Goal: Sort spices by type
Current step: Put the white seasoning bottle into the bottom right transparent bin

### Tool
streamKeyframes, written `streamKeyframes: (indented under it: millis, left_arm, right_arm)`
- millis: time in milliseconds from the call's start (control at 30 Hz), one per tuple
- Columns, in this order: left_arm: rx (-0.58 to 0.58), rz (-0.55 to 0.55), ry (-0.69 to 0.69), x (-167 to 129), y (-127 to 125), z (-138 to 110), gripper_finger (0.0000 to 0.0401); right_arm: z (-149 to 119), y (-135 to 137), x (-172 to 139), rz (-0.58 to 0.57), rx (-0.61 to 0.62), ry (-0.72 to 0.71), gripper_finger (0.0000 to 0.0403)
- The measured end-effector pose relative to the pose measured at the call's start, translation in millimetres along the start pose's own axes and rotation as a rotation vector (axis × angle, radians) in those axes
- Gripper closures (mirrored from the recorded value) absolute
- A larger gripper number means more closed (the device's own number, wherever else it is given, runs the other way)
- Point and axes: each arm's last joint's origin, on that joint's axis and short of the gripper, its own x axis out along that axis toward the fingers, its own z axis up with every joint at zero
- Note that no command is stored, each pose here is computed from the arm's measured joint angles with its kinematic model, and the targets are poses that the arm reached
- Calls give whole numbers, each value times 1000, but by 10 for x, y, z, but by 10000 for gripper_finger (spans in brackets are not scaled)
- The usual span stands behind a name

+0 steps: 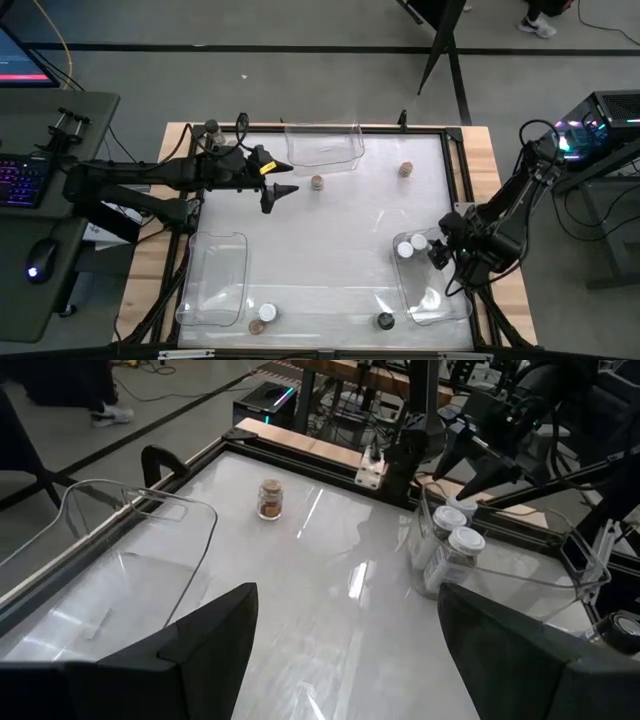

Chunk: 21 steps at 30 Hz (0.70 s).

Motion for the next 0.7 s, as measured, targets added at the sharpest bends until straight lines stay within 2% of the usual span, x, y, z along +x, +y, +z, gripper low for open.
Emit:
streamKeyframes:
  millis: [133, 267, 367, 500, 633, 700]
  left_arm:
    - [1, 0, 0, 0, 0, 0, 107]
    - [13, 2, 3, 0, 1, -3, 107]
    - [27, 2, 3, 0, 1, -3, 107]
    - [28, 2, 3, 0, 1, -3, 107]
    - [28, 2, 3, 0, 1, -3, 107]
    - [28, 2, 2, 0, 1, -2, 107]
  right_arm:
    - [93, 16, -162, 10, -17, 3, 152]
    - [218, 72, -401, 80, -54, 22, 162]
    - [233, 117, -492, 126, -78, 119, 187]
    - [96, 206, -426, 173, -124, 333, 264]
    - [-82, 323, -235, 222, -125, 385, 379]
    - [-156, 329, -117, 173, -104, 387, 388]
